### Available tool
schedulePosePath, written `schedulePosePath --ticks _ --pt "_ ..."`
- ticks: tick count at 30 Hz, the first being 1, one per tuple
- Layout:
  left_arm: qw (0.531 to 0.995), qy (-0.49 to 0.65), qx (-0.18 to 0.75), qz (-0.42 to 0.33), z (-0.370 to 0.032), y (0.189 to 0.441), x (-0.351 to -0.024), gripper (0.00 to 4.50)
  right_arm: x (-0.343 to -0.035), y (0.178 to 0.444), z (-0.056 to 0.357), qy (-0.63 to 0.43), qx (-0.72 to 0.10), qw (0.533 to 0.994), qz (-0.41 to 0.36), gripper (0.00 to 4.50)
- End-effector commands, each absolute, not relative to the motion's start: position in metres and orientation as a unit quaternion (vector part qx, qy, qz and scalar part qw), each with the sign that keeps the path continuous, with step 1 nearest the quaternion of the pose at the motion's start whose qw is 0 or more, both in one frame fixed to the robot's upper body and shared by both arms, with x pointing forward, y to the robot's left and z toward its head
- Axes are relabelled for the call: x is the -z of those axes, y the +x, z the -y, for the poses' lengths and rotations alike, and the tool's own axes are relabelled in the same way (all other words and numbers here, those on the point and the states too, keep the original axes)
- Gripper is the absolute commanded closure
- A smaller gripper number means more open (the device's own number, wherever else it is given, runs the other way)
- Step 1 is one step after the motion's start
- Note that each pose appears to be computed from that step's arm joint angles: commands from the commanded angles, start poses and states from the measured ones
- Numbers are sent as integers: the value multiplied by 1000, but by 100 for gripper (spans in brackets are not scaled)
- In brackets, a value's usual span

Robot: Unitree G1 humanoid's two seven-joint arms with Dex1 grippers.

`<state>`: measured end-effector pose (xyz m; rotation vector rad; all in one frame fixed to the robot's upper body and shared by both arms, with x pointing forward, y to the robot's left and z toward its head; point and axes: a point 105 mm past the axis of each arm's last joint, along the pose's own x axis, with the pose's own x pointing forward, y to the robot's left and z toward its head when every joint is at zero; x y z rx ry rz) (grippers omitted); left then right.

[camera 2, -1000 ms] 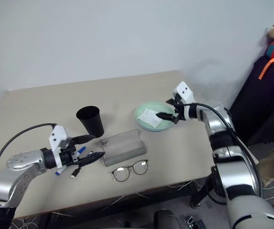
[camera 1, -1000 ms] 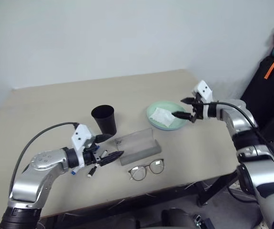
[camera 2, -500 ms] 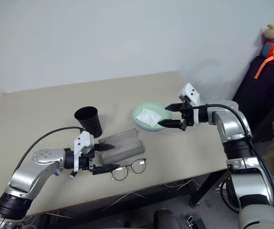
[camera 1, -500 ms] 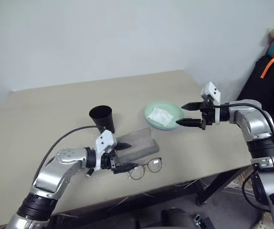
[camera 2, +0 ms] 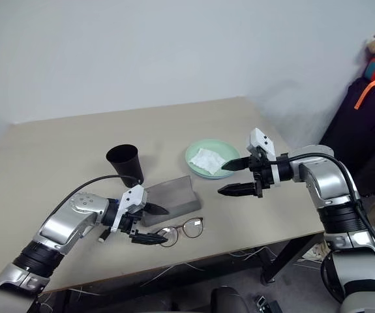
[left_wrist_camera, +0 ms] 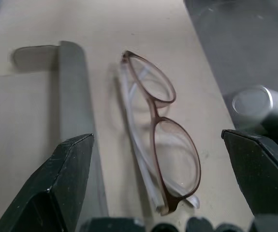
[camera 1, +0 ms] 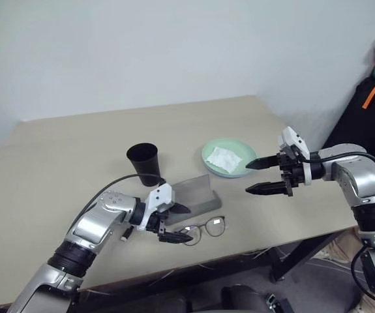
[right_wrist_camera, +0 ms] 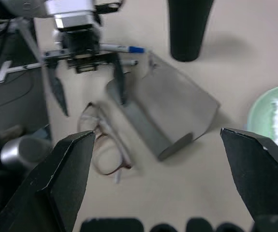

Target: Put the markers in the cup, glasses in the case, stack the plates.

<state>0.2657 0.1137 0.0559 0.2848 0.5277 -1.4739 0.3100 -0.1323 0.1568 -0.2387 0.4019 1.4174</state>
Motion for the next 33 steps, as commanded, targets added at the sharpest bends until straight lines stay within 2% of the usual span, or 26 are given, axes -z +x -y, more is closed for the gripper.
schedulePosePath --ticks 1,8,11,18,33 --pt "676 151 686 -225 -105 270 -64 0 -166 302 135 -124 -659 722 -171 1" --pt "654 158 702 -232 -94 277 -62 0 -166 301 145 -132 -652 725 -175 1" --pt "643 165 709 -237 -89 280 -58 62 -165 300 148 -134 -649 727 -179 0" --pt "629 179 719 -235 -76 281 -50 303 -163 298 151 -136 -645 730 -182 0" --pt "624 185 722 -233 -71 280 -45 303 -158 298 151 -137 -639 734 -184 0"
